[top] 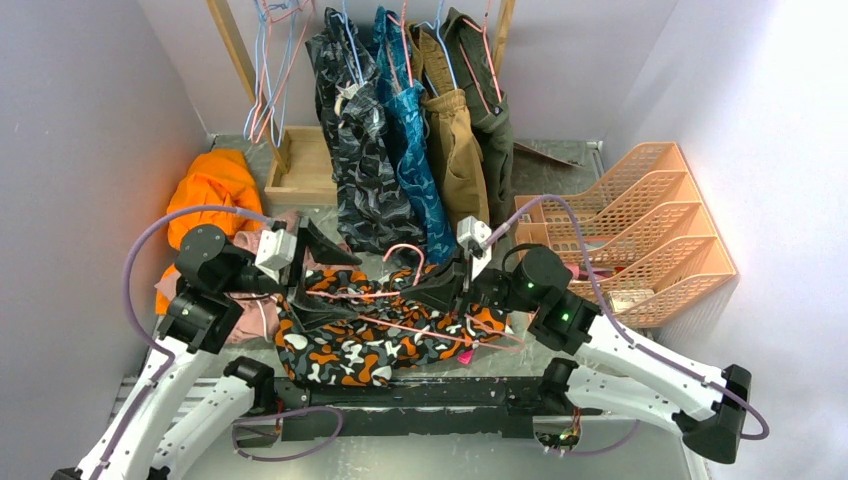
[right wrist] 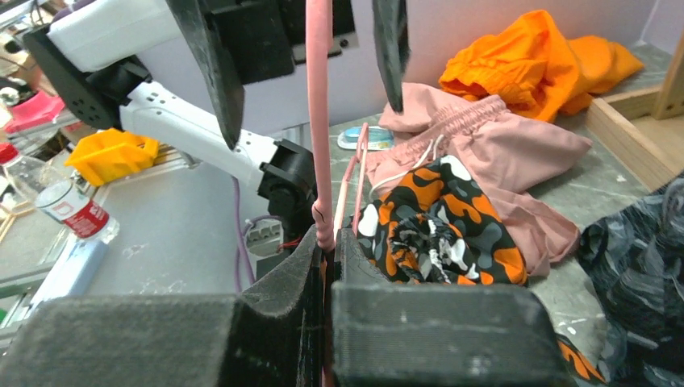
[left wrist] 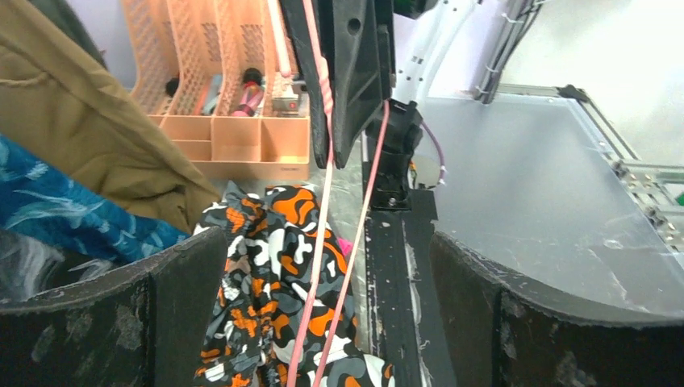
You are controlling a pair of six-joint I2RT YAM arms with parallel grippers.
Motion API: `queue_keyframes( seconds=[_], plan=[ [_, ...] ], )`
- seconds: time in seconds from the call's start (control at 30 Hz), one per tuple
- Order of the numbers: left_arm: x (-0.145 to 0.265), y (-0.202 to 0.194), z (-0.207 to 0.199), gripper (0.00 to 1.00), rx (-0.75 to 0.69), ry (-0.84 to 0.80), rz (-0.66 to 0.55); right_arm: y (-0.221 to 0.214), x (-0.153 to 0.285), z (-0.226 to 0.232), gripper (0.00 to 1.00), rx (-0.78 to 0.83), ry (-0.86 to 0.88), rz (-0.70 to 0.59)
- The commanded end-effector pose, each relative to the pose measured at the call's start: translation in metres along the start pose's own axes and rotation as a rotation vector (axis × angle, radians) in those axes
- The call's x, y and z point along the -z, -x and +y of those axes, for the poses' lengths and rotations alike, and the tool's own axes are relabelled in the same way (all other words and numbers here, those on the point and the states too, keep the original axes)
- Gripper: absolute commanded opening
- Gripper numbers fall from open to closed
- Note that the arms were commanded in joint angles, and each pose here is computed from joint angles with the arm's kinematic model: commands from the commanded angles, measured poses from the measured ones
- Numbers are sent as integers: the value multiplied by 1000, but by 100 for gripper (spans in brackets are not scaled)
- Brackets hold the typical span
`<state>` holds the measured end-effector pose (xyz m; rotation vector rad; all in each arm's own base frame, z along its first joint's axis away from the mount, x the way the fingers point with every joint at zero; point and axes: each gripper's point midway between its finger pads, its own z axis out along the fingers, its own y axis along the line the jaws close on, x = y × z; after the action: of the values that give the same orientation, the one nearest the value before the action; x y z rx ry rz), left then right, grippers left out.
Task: Place the shorts on the hanger
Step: Hang the shorts on the hanger.
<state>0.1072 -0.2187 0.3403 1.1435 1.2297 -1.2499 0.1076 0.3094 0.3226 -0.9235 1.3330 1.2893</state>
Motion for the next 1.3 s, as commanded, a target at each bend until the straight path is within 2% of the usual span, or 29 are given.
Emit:
queue_keyframes(
  seconds=[0.0, 0.13, 0.2, 0.47, 0.63, 0.7, 0.77, 0.83, 0.87, 0.9, 0.93, 1.0, 1.13, 1.27],
  plan=[
    [-5, -7, -12, 99, -47, -107, 33, 21, -6, 16, 0, 17, 90, -10],
    [-13, -24, -6, 100, 1, -118, 75, 14, -13, 16, 0, 9, 116, 23],
    [-17, -33, -1, 95, 19, -111, 98, 15, -15, 17, 0, 11, 126, 22],
    [-29, -49, 9, 54, 46, -100, 162, 12, -18, 13, 0, 34, 121, 57],
    [-34, -60, 14, 41, 60, -91, 200, 11, -17, 14, 0, 29, 117, 67],
    [-36, -63, 15, 27, 66, -89, 209, 10, -16, 14, 0, 27, 117, 76],
    [-37, -64, 16, 8, 65, -81, 214, 8, -15, 13, 0, 21, 110, 93],
    [-37, -65, 18, 7, 56, -69, 215, 6, -14, 10, 0, 7, 81, 117],
    [-38, -64, 18, 7, 47, -62, 215, 3, -12, 9, 3, -8, 68, 144],
    [-38, -62, 19, 7, 37, -52, 215, 1, -10, 7, 16, -20, 50, 178],
    [-37, -61, 20, 7, 29, -45, 214, 5, -9, 6, 34, -20, 38, 206],
    [-37, -57, 19, 7, 9, -46, 212, 0, -7, 2, 48, -41, 5, 291],
    [-36, -54, 16, 7, -2, -63, 222, -16, 2, 4, 53, -95, -6, 426],
    [-39, -56, 12, 7, -1, -90, 226, -22, 6, 3, 52, -106, -14, 455]
  ],
)
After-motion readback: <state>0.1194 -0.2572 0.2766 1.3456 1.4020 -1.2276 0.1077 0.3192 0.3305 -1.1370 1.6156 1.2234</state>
